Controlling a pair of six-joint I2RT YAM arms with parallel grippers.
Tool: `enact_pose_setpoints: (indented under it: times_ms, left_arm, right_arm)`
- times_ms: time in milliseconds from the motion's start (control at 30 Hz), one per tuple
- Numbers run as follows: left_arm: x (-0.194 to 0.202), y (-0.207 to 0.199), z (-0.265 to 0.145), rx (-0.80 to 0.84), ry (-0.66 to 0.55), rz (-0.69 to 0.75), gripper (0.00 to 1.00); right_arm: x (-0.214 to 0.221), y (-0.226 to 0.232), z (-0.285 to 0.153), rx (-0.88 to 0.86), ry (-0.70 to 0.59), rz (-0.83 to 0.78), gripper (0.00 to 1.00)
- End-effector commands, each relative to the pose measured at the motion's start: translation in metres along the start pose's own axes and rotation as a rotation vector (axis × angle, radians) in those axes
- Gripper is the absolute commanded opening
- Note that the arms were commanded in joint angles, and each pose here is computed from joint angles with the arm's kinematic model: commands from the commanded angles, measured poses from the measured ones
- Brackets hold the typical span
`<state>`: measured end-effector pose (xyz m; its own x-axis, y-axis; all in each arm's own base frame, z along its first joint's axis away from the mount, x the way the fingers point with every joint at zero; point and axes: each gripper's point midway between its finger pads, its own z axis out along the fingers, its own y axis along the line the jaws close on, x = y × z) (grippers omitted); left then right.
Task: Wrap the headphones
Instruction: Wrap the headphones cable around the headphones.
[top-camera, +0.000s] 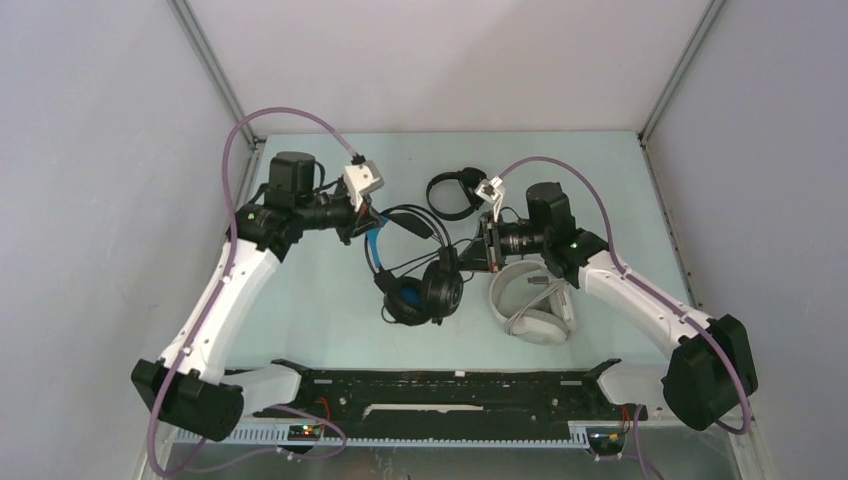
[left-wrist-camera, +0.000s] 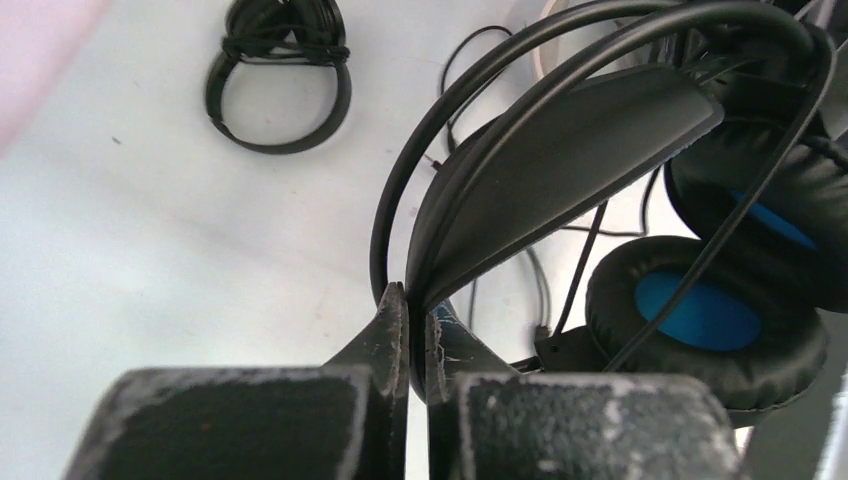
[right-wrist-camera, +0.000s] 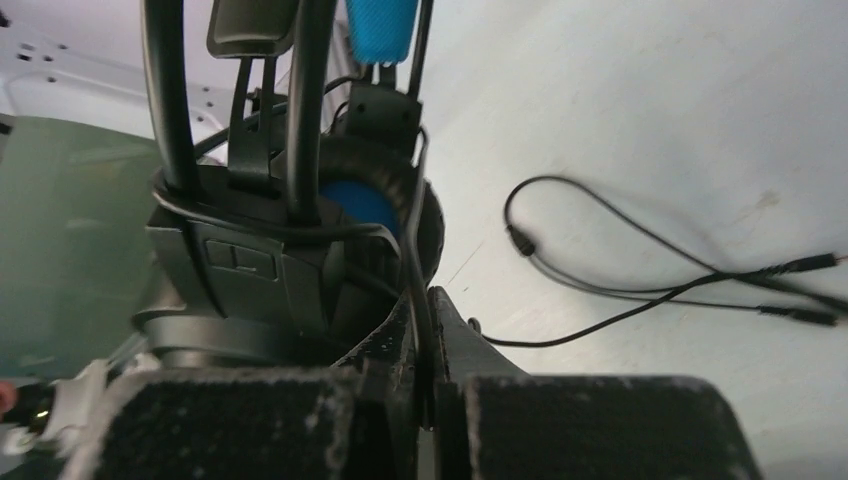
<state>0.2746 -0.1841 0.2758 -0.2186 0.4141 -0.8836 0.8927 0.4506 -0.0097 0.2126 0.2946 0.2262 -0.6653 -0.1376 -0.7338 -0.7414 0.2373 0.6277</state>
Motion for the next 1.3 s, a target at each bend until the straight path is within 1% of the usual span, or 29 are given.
enact_pose_setpoints:
  times_ms: [0, 100, 167, 233, 367, 467, 500, 633, 733, 833, 900, 1067, 1133, 1267]
  left_arm:
    - [-0.011, 0.007, -0.012, -0.106, -0.017, 0.321, 0.00]
    - [-0.010, 0.010, -0.016, -0.141, 0.027, 0.410, 0.00]
    - [-0.007, 0.015, -0.018, -0.171, 0.070, 0.476, 0.00]
    - [-0.006, 0.019, -0.017, -0.188, 0.103, 0.541, 0.00]
    - [-0.012, 0.025, -0.015, -0.234, 0.099, 0.580, 0.00]
    - [-0.013, 0.036, -0.019, -0.311, 0.117, 0.605, 0.00]
    - [-0.014, 0.039, -0.020, -0.334, 0.117, 0.604, 0.00]
    - [-0.025, 0.048, -0.027, -0.418, 0.077, 0.609, 0.00]
    - [-0.027, 0.045, -0.030, -0.430, 0.051, 0.616, 0.00]
    - [-0.025, 0.045, -0.033, -0.437, 0.058, 0.607, 0.00]
    - [-0.024, 0.046, -0.036, -0.454, 0.058, 0.594, 0.00]
    - [-0.026, 0.042, -0.046, -0.490, 0.026, 0.515, 0.00]
    - [-0.030, 0.042, -0.051, -0.517, 0.002, 0.465, 0.00]
    - [-0.042, 0.039, -0.058, -0.557, -0.085, 0.298, 0.00]
  right_arm:
    - [-0.019, 0.040, -0.018, -0.103, -0.005, 0.045, 0.00]
    - [-0.023, 0.050, -0.016, -0.144, 0.007, 0.097, 0.00]
    - [-0.022, 0.061, -0.017, -0.203, 0.032, 0.115, 0.00]
    - [-0.023, 0.066, -0.019, -0.221, 0.037, 0.124, 0.00]
    - [-0.026, 0.072, -0.022, -0.245, 0.036, 0.134, 0.00]
    - [-0.027, 0.079, -0.025, -0.277, 0.047, 0.157, 0.00]
    - [-0.029, 0.082, -0.025, -0.293, 0.041, 0.139, 0.00]
    - [-0.033, 0.089, -0.027, -0.322, 0.038, 0.126, 0.04]
    - [-0.037, 0.093, -0.027, -0.335, 0.030, 0.124, 0.03]
    - [-0.043, 0.099, -0.026, -0.354, 0.017, 0.131, 0.03]
    - [-0.049, 0.104, -0.026, -0.371, 0.003, 0.143, 0.06]
    - [-0.069, 0.122, -0.026, -0.444, -0.037, 0.153, 0.10]
    - [-0.075, 0.128, -0.025, -0.472, -0.052, 0.155, 0.11]
    - [-0.082, 0.124, -0.016, -0.472, -0.075, 0.183, 0.11]
